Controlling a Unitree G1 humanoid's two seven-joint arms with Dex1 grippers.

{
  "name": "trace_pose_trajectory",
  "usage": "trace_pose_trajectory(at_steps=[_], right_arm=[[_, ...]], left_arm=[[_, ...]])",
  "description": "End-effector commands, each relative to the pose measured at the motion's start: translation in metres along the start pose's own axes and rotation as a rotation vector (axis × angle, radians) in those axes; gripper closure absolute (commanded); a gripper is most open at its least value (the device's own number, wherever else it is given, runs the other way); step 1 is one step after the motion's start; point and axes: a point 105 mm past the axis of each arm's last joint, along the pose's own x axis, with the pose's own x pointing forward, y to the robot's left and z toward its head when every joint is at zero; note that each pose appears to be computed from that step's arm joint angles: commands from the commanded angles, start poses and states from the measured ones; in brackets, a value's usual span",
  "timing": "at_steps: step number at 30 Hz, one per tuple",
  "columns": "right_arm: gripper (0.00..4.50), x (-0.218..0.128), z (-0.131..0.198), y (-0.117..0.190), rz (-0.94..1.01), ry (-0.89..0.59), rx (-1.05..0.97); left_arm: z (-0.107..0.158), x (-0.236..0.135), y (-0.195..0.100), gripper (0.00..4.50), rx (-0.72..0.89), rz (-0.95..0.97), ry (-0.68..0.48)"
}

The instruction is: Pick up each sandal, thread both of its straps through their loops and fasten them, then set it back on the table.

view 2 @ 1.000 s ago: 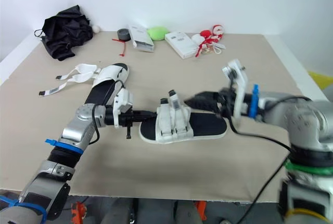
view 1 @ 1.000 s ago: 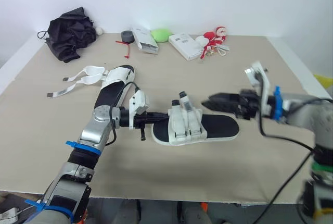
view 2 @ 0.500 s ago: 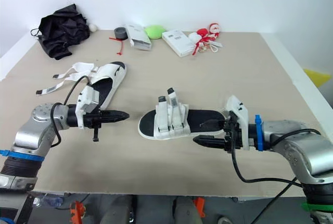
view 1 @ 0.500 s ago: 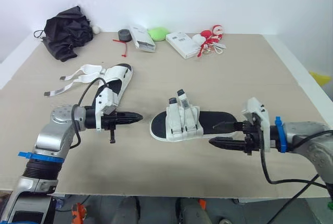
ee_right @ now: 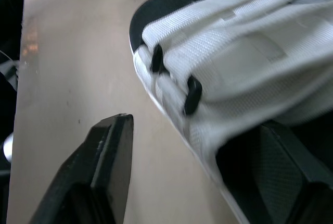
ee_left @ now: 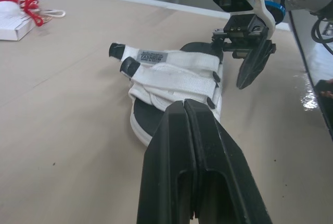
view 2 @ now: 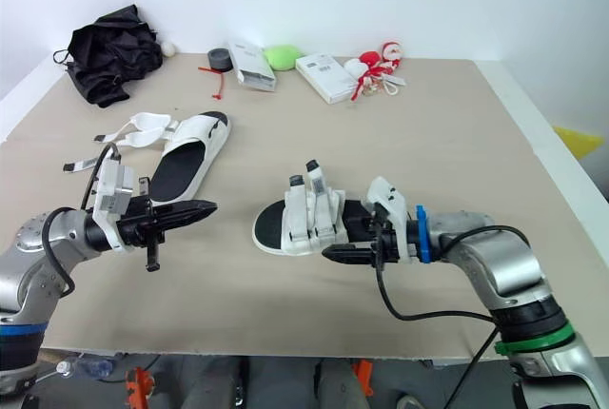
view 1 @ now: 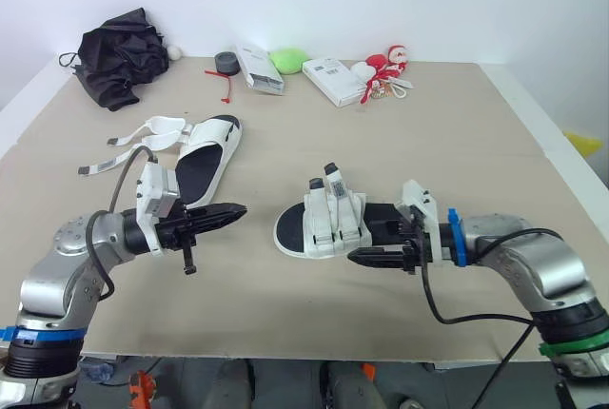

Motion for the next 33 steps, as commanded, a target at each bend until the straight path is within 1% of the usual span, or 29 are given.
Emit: trace_pose_trajectory(at_steps=[1,2,3,5,6,8,10,12,15,18,20,24,26,27,28,30,31,33], right_arm=[[2.94,0.004,0.01,-0.007,-0.013,-0.024,-0.009],[3.5,0.005,0.01,-0.008,-0.018,-0.027,-0.004],[3.6,0.004,0.01,-0.009,-0.022,-0.032,0.003],[4.27,0.003,0.011,-0.009,-0.026,-0.046,0.015],[4.42,0.002,0.012,-0.009,-0.028,-0.055,0.021],[4.42,-0.001,0.017,-0.014,-0.078,-0.093,0.024],[4.42,-0.017,0.035,-0.034,-0.233,-0.202,0.038],[4.42,-0.034,0.049,-0.051,-0.379,-0.282,0.056],[4.42,-0.064,0.054,-0.088,-0.662,-0.321,0.112],[4.42,-0.086,0.056,-0.118,-0.883,-0.351,0.207],[4.42,-0.091,0.055,-0.132,-0.978,-0.357,0.271],[4.42,-0.069,0.048,-0.15,-1.032,-0.315,0.363],[3.67,-0.058,0.041,-0.157,-1.044,-0.303,0.415],[3.44,-0.053,0.04,-0.158,-1.036,-0.309,0.435],[2.94,-0.05,0.04,-0.159,-1.034,-0.31,0.445],[2.06,-0.051,0.04,-0.159,-1.051,-0.3,0.438],[1.9,-0.054,0.039,-0.159,-1.056,-0.3,0.439],[1.09,-0.052,0.038,-0.153,-1.011,-0.293,0.436]], left_arm=[[0.009,-0.001,-0.004,4.5,0.044,0.029,-0.032],[0.009,-0.001,-0.004,4.5,0.042,0.038,-0.035],[0.008,0.0,-0.004,4.5,0.041,0.046,-0.036],[0.007,0.002,-0.005,4.5,0.036,0.055,-0.043],[0.007,0.003,-0.005,4.5,0.035,0.058,-0.047],[0.008,0.005,-0.003,4.5,0.034,0.073,-0.063],[0.009,0.011,0.002,4.5,0.036,0.105,-0.085],[0.008,0.014,0.007,4.5,0.039,0.127,-0.094],[0.006,0.019,0.013,4.5,0.048,0.16,-0.106],[0.007,0.031,0.016,4.5,0.048,0.175,-0.134],[0.007,0.039,0.017,4.5,0.049,0.177,-0.143],[0.005,0.049,0.022,4.5,0.058,0.195,-0.143],[0.005,0.054,0.023,4.5,0.067,0.199,-0.137],[0.004,0.056,0.023,4.5,0.069,0.199,-0.136],[0.004,0.055,0.024,4.5,0.071,0.199,-0.135],[0.004,0.057,0.024,4.5,0.079,0.202,-0.128],[0.004,0.058,0.024,4.5,0.082,0.205,-0.127],[0.005,0.059,0.025,4.5,0.084,0.215,-0.133]])
